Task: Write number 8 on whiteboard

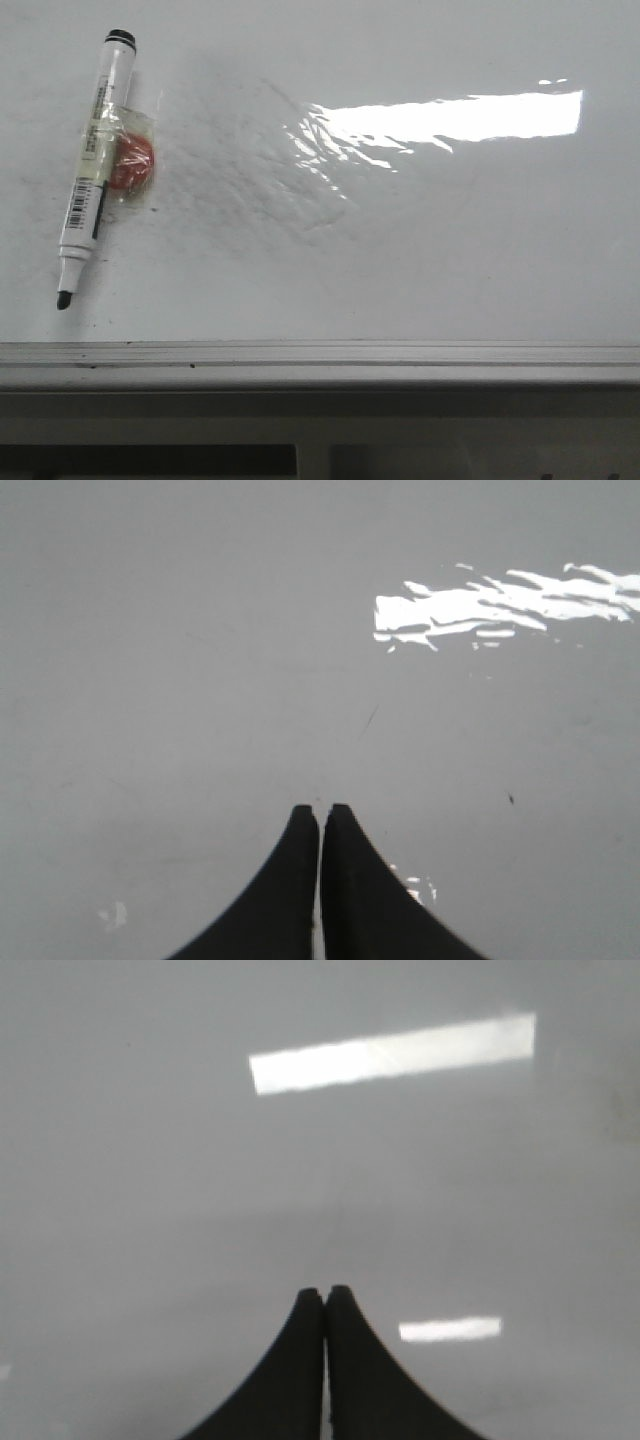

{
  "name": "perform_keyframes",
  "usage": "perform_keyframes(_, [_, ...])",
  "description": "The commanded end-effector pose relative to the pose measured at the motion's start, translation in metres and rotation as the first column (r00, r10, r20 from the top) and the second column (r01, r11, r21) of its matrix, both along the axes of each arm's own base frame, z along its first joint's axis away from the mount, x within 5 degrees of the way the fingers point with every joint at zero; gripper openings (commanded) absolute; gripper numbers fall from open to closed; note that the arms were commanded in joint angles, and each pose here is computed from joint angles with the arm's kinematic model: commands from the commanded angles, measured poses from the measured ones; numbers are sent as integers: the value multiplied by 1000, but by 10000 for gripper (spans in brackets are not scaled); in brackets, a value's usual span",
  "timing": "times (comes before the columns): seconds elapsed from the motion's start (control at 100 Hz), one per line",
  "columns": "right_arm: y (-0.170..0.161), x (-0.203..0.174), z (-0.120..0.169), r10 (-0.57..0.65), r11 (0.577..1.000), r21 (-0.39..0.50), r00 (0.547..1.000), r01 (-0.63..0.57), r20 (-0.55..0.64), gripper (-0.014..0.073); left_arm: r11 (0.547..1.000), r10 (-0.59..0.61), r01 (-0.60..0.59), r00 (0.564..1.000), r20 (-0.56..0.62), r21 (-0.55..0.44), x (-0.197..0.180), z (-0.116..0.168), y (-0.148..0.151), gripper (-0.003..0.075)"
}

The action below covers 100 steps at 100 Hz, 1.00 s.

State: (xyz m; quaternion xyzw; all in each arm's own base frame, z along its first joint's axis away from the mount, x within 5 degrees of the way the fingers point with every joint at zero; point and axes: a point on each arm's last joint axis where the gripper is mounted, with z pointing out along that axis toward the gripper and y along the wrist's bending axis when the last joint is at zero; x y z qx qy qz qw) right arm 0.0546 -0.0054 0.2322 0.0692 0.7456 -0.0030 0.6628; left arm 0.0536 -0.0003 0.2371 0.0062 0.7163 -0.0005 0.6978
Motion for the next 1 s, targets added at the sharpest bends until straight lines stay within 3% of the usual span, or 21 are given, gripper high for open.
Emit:
perform_keyframes(0.0, [0, 4, 22, 0, 999, 41, 999, 2, -52, -63, 1000, -7, 9, 997, 75, -20, 1, 32, -1, -20])
perform_keyframes(0.11, [0, 10, 32, 4, 999, 54, 989, 4, -148, -63, 1000, -8, 10, 995, 96, -20, 3, 45, -1, -20])
perform_keyframes(0.27, [0, 14, 32, 4, 998, 56, 985, 6, -171, -63, 1000, -8, 11, 996, 88, -27, 4, 45, -1, 4])
perform_keyframes(0.32, [0, 14, 32, 4, 998, 56, 985, 6, -171, -63, 1000, -8, 11, 996, 94, -27, 4, 45, -1, 63])
perform_keyframes(0.47, [0, 14, 32, 4, 998, 56, 985, 6, -171, -63, 1000, -8, 12, 991, 131, -27, 5, 44, -1, 335])
perform_keyframes(0.54, [0, 14, 32, 4, 998, 56, 985, 6, -171, -63, 998, -8, 18, 986, 164, -59, 6, 41, -1, 392])
perform_keyframes(0.78, [0, 14, 32, 4, 998, 56, 985, 6, -171, -63, 993, -60, 68, 995, 81, -96, 24, 35, -5, 387])
perform_keyframes(0.99, [0, 14, 32, 4, 998, 56, 985, 6, -171, -63, 950, -293, 296, 955, 51, -100, 43, 36, -31, 387])
